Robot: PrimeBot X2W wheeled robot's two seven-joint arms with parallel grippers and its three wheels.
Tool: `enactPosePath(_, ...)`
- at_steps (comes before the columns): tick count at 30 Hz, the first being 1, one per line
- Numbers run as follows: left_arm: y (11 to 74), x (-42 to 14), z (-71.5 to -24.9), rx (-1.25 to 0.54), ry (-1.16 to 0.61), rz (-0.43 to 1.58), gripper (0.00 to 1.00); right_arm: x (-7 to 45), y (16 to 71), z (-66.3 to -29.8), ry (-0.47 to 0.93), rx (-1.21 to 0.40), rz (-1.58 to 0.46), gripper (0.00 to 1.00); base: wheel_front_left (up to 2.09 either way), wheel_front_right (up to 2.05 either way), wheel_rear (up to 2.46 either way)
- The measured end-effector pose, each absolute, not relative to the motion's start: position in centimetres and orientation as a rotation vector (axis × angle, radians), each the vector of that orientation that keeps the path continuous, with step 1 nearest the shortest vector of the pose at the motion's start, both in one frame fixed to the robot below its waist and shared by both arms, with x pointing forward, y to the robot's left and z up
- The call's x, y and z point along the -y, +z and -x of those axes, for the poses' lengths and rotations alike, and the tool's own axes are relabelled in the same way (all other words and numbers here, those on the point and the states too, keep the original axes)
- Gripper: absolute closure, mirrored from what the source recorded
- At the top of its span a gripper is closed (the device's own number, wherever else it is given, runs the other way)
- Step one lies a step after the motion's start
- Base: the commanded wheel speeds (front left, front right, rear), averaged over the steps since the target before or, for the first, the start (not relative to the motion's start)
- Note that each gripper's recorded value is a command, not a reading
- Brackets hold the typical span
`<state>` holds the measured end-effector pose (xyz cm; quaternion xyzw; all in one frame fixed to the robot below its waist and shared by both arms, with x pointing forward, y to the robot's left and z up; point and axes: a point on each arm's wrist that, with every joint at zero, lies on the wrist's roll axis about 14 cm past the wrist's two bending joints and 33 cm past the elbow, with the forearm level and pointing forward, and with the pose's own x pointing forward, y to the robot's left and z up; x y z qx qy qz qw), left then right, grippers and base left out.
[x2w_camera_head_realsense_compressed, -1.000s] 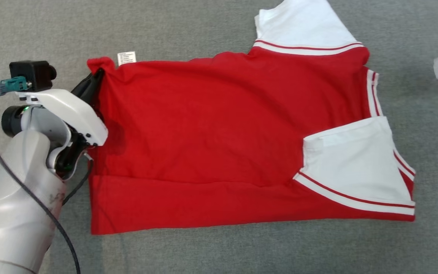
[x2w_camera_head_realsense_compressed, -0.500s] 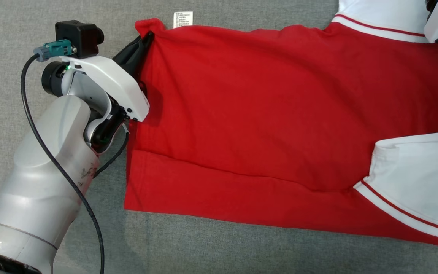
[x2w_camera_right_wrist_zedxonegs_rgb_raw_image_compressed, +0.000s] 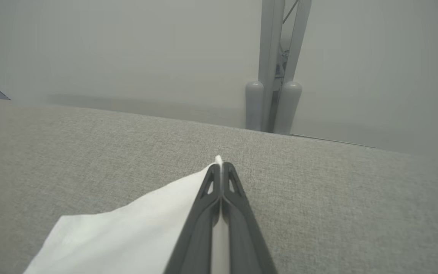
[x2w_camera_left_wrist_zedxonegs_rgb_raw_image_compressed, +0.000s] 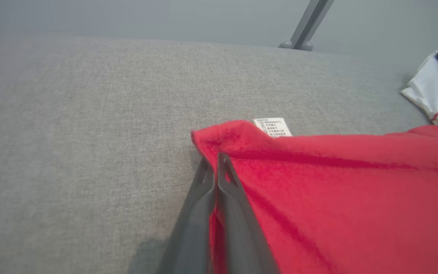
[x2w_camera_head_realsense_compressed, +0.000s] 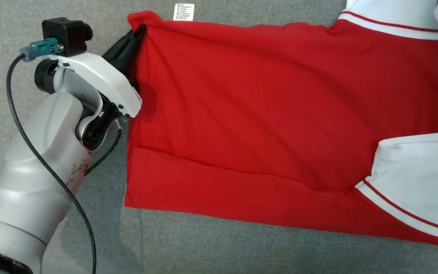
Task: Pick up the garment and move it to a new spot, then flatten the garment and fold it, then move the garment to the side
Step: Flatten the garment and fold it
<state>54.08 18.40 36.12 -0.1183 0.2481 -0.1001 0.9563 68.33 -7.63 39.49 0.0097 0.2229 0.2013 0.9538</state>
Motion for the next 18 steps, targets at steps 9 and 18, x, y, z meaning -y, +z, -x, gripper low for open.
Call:
enactPosePath(9, 38.8, -18.8, -55.6, -0.422, -0.214, 0.237, 1.00, 8.8, 45.5, -69.4, 0.393, -0.284, -0.085, 1.00, 0.00, 0.00, 0.00)
enactPosePath(18, 39.7, -18.0, -55.5, -0.386, -0.241, 0.280, 1.00, 8.3, 47.1, -67.4, 0.443, -0.233, -0.135, 1.00, 0.00, 0.00, 0.00)
